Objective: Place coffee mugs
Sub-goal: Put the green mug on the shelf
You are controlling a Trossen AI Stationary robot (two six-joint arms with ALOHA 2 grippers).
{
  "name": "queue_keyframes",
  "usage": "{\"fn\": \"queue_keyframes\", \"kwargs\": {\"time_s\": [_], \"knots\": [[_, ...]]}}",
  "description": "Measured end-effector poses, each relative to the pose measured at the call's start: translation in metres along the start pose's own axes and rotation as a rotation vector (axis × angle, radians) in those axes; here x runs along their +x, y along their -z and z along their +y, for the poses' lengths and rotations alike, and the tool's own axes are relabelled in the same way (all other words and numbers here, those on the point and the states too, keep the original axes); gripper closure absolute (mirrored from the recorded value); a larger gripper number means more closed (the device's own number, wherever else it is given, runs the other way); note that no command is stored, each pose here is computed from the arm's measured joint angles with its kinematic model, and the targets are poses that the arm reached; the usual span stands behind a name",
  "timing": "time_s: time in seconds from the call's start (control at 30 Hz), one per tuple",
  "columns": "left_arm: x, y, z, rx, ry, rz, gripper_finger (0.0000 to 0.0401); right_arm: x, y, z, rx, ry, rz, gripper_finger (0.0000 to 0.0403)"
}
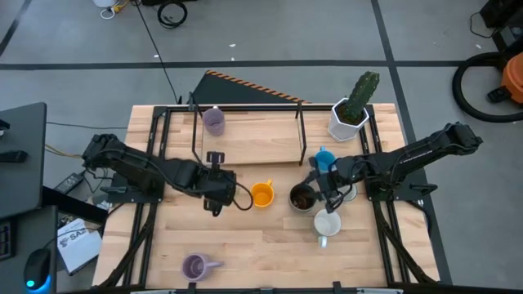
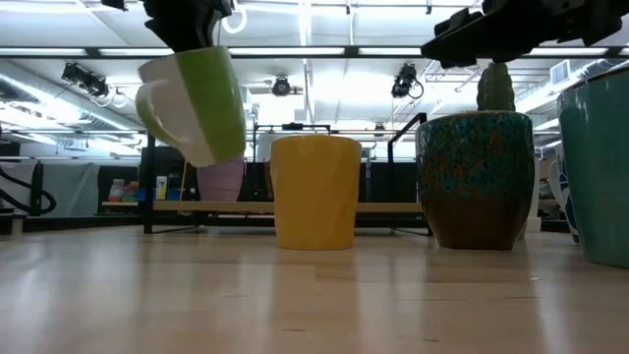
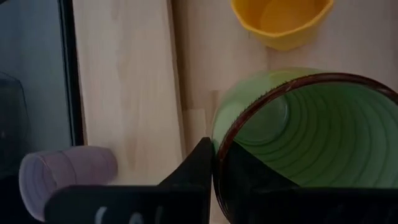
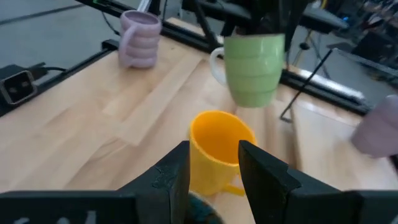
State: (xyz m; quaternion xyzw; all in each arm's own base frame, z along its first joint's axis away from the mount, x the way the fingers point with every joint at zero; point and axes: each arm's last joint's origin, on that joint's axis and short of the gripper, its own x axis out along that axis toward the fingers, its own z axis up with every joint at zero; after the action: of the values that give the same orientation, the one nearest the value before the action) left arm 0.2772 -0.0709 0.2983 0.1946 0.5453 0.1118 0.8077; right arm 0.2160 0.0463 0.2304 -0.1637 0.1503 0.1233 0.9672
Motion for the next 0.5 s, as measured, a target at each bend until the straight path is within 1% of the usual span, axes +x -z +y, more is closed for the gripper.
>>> {"fn": "queue_keyframes", "kwargs": {"time_s": [0.07,0.13,0.2,0.3,0.4,0.5], "knots": [[0.002,-0.001,0.004,-0.032,0.032,0.003,0.0377,-0.001,0.000,-0.001,-0.021,0.011,0.001,0.0261],[0.005,-0.004,0.010,-0.077,0.093,-0.004,0.0377,-0.002,0.000,-0.003,-0.039,0.010,-0.005,0.0261],[0.002,-0.007,0.018,-0.093,0.133,-0.003,0.0377,-0.002,0.002,-0.007,-0.036,0.013,0.010,0.0261],[-0.001,-0.011,0.030,-0.097,0.133,-0.028,0.0377,-0.002,0.004,-0.014,-0.024,0.047,0.011,0.0264],[0.000,-0.010,0.042,-0.119,0.124,-0.001,0.0377,-0.004,0.003,-0.022,-0.015,0.089,-0.002,0.0270],[0.007,-0.009,0.055,-0.173,0.172,0.013,0.0377,-0.005,0.003,-0.027,-0.017,0.104,-0.014,0.0274]]}}
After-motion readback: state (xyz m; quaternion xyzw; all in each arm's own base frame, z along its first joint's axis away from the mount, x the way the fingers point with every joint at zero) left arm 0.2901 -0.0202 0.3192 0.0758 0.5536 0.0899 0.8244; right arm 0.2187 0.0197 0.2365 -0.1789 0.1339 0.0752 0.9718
